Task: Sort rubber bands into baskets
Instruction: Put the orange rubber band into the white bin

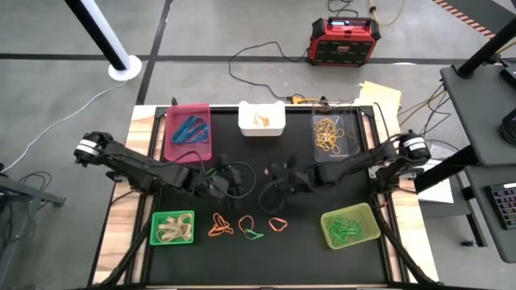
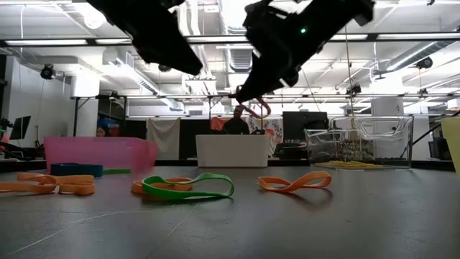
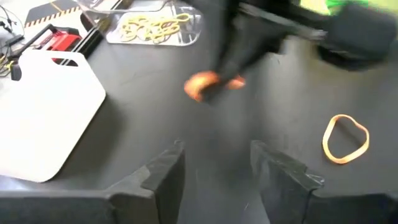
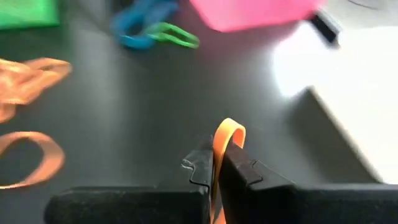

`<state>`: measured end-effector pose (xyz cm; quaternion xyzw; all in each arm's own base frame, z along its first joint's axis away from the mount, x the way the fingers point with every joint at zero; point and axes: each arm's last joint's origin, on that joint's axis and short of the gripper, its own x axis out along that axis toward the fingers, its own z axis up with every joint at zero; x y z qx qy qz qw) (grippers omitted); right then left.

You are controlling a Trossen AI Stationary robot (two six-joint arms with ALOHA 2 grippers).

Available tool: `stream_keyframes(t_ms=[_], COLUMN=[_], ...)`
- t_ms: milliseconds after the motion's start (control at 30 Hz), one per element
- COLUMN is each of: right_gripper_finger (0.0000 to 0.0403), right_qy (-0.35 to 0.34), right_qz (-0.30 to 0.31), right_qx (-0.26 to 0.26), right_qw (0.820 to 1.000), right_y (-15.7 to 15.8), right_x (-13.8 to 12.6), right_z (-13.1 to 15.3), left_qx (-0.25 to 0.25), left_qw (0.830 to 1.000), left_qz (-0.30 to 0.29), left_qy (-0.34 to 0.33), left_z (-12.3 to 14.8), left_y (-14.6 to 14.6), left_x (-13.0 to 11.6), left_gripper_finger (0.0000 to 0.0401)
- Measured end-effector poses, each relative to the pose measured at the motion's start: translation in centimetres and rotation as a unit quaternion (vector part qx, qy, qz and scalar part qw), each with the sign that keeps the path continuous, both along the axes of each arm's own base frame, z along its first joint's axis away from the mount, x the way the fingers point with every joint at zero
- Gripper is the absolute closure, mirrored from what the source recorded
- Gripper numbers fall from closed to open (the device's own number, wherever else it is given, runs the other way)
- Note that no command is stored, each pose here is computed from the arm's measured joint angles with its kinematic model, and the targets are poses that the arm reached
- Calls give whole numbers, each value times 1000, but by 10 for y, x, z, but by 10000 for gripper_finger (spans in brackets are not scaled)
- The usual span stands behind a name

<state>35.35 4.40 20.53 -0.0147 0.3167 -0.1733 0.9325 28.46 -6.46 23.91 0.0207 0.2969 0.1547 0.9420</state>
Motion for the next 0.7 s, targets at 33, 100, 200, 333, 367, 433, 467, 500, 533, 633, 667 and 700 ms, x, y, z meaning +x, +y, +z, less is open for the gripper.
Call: stream_keyframes(t_ms=[33, 100, 200, 333, 367, 433, 467, 500, 533, 633, 667, 700], right_gripper_finger=[394, 394, 394, 394, 394, 394, 394, 394, 394, 394, 394, 394], right_qy=[16, 32, 41, 12, -3, -47, -60, -79, -100, -114, -114, -106], right_qz=[-16, -46, -67, -93, -95, -91, -89, -87, -88, -121, -132, -142], right_qx=[-14, -49, -89, -97, -86, -45, -19, 4, 26, 89, 99, 114], right_qw=[1000, 997, 993, 991, 992, 994, 994, 993, 991, 982, 980, 977], right_y=[-8, -27, -65, -128, -146, -179, -194, -208, -221, -253, -261, -267], right_x=[0, 4, 12, 16, 16, 13, 10, 9, 8, 1, 0, -1], right_z=[4, 15, 36, 59, 61, 63, 60, 56, 53, 34, 27, 19], left_qx=[-1, -3, -5, -10, -13, -17, -19, -22, -22, -22, -21, -21], left_qw=[1000, 1000, 1000, 1000, 1000, 999, 999, 999, 999, 999, 999, 999], left_qz=[1, 2, 5, 12, 15, 19, 20, 21, 21, 21, 21, 23], left_qy=[0, 3, 9, 18, 20, 23, 24, 23, 23, 28, 29, 29], left_z=[2, 6, 8, 7, 7, 6, 5, 5, 5, 4, 4, 4], left_y=[1, 2, 3, 3, 3, 3, 3, 3, 2, 1, 1, 1], left_x=[-2, -7, -11, -14, -14, -15, -15, -15, -15, -16, -17, -17], left_gripper_finger=[233, 229, 228, 227, 227, 227, 227, 227, 227, 227, 227, 227])
